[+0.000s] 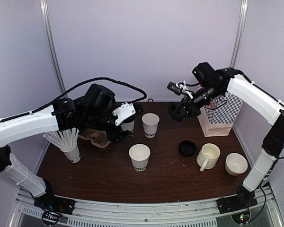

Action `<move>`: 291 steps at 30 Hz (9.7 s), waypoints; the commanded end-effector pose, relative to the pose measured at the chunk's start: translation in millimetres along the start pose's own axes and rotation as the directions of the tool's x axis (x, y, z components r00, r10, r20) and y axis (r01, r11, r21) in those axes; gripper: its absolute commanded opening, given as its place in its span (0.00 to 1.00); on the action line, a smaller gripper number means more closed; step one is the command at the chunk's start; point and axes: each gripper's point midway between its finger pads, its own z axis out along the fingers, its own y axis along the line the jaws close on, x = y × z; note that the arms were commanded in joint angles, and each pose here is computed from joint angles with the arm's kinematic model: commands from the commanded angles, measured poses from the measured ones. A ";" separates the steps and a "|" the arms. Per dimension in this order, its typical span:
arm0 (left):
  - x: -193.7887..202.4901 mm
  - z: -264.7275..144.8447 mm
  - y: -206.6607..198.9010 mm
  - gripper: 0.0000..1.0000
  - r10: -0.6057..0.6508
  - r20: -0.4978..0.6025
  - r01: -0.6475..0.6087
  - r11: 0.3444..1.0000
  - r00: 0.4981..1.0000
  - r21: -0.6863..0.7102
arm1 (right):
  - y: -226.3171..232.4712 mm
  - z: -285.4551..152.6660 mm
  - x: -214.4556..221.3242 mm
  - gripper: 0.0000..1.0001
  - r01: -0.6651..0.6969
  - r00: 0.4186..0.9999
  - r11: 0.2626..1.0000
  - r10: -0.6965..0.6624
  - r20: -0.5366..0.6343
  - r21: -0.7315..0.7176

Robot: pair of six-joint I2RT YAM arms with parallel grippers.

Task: Pack the takeout coffee

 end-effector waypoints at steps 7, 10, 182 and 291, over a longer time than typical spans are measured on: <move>-113.8 -93.1 9.9 0.94 0.147 0.785 -0.003 0.983 0.602 -0.182 | 86.9 -90.1 -114.4 0.07 0.087 0.870 0.854 0.186 0.457 -0.513; -122.9 -96.1 10.0 0.95 0.170 0.818 0.015 0.977 0.549 -0.213 | 88.8 -93.9 -122.4 0.07 0.077 0.862 0.816 0.234 0.449 -0.573; 36.7 70.0 -54.7 0.68 0.242 -0.430 -0.092 0.936 0.870 0.340 | -92.2 -32.1 9.6 0.68 -0.338 0.941 0.907 0.317 0.121 0.250; 115.0 99.5 -41.6 0.47 -0.654 -0.437 0.729 0.684 0.617 0.006 | -7.0 194.0 95.5 0.13 -0.479 0.806 0.867 0.497 -0.322 0.139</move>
